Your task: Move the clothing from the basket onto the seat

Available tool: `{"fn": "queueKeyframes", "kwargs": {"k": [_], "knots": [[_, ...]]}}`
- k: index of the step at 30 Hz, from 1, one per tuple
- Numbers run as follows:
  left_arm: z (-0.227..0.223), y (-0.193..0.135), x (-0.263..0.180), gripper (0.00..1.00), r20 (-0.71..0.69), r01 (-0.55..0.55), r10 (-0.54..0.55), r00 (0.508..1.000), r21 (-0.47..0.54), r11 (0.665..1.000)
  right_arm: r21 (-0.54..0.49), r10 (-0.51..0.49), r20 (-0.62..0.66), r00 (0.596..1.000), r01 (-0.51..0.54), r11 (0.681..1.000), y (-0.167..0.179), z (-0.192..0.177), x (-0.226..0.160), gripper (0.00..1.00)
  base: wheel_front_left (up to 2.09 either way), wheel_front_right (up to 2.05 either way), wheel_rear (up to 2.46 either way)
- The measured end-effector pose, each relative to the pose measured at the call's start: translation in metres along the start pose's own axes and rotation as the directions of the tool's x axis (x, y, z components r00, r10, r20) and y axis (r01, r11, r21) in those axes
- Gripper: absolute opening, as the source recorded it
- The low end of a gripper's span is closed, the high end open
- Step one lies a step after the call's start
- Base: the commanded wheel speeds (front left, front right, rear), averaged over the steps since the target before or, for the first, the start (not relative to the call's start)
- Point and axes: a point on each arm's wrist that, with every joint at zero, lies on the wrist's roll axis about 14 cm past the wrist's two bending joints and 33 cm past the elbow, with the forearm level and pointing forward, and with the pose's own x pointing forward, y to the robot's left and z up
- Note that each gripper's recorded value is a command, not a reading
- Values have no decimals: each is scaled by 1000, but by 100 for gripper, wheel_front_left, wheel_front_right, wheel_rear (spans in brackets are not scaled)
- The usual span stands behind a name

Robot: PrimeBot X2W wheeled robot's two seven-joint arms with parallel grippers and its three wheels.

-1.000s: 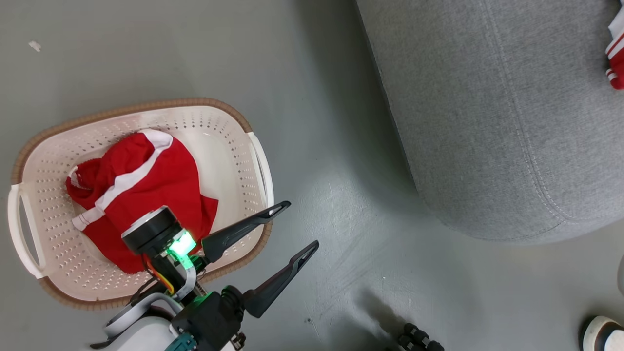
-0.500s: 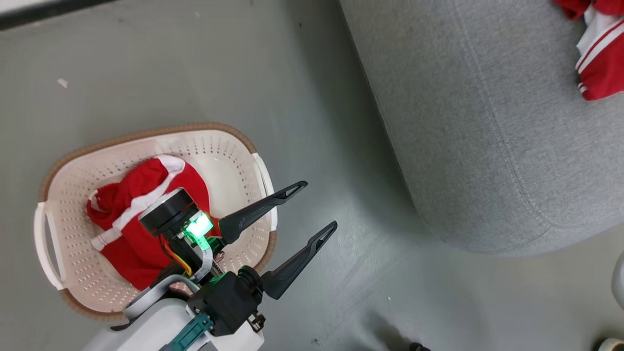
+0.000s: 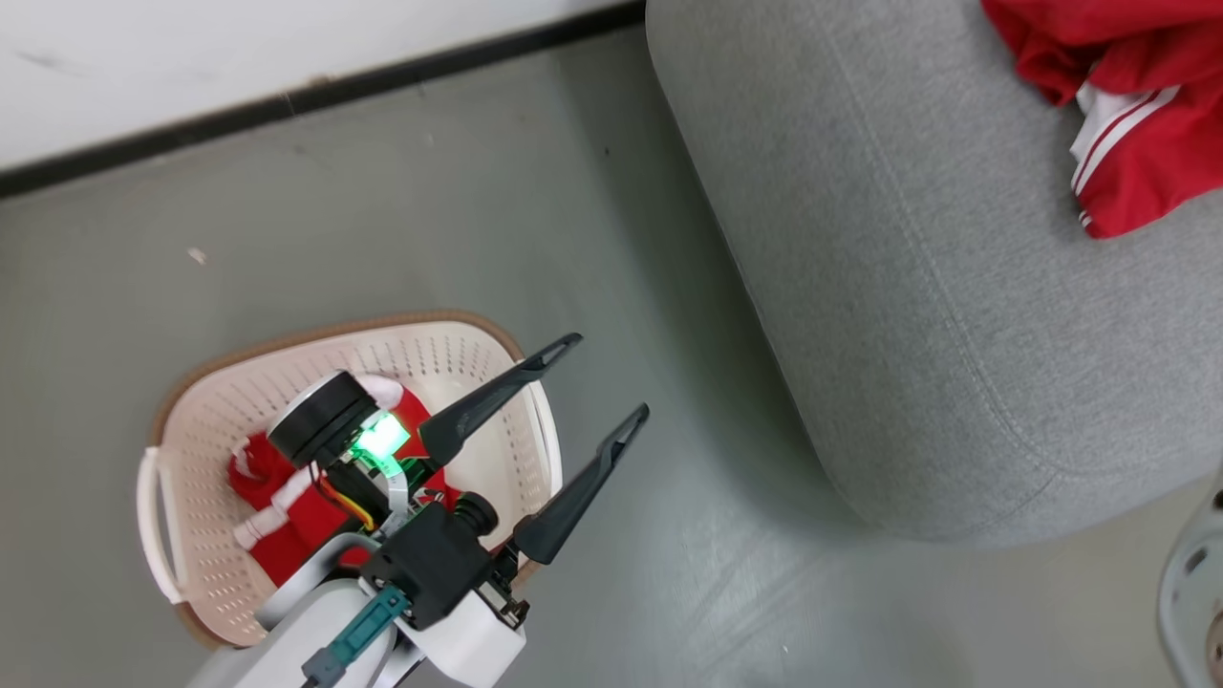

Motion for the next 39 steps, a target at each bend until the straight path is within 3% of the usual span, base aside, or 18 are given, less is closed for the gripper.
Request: {"fn": "queueKeyframes", "kwargs": {"k": [8,15,21,25,29,39], "knots": [[30,14,-9,100,26,-135,134,991,21,991,60,194,-21,981,-192,980,53,7,-34,100,0,0,0],[55,30,-24,100,55,-273,270,961,38,961,110,390,-73,918,-381,918,108,-1,-85,100,0,0,0],[69,39,-41,100,64,-348,344,937,69,935,133,459,-31,888,-452,882,128,18,-107,100,0,0,0],[76,45,-57,100,65,-415,411,909,77,907,189,475,-6,880,-465,865,132,29,-122,100,0,0,0],[80,59,-80,100,61,-529,525,849,69,846,216,512,-24,859,-495,841,138,25,-148,100,0,0,0],[87,61,-124,100,46,-633,632,774,95,768,253,584,-46,810,-556,791,153,24,-201,100,0,0,0]]}}
